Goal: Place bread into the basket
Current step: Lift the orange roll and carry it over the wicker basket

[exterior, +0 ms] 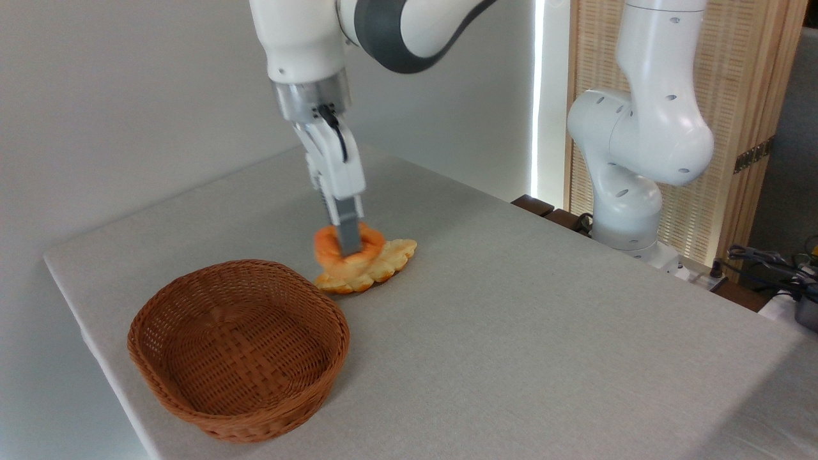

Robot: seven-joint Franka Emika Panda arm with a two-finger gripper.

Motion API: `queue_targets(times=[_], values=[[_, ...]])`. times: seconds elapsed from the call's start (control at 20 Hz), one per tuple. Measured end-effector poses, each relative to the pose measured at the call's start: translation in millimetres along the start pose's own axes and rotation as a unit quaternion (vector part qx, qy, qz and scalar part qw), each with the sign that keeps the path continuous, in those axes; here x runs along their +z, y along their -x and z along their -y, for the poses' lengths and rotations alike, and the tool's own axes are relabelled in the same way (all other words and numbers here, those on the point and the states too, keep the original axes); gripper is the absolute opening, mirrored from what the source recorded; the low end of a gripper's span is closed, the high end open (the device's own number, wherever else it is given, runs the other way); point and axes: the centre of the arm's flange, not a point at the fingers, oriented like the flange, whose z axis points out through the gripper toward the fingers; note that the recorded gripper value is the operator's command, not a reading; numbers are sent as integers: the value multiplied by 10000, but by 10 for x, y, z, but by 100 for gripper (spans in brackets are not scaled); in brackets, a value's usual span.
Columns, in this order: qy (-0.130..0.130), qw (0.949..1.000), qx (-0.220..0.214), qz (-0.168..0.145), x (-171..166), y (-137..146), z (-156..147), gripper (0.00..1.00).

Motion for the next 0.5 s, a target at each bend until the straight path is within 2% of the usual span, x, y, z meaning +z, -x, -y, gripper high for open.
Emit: queue_targets(times=[0.05, 0.1, 0.15, 0.2, 0.35, 0.5], values=[[-85, 9999, 0, -69, -26, -20, 25, 43], [-260, 9994, -7, -210, -53, -58, 83, 49], [-393, 9987, -20, -318, -49, -89, 141, 76], [-512, 9978, -38, -413, -18, -119, 206, 89], [-698, 9960, -79, -557, 88, -173, 342, 99], [-873, 9937, -132, -690, 261, -230, 505, 100]])
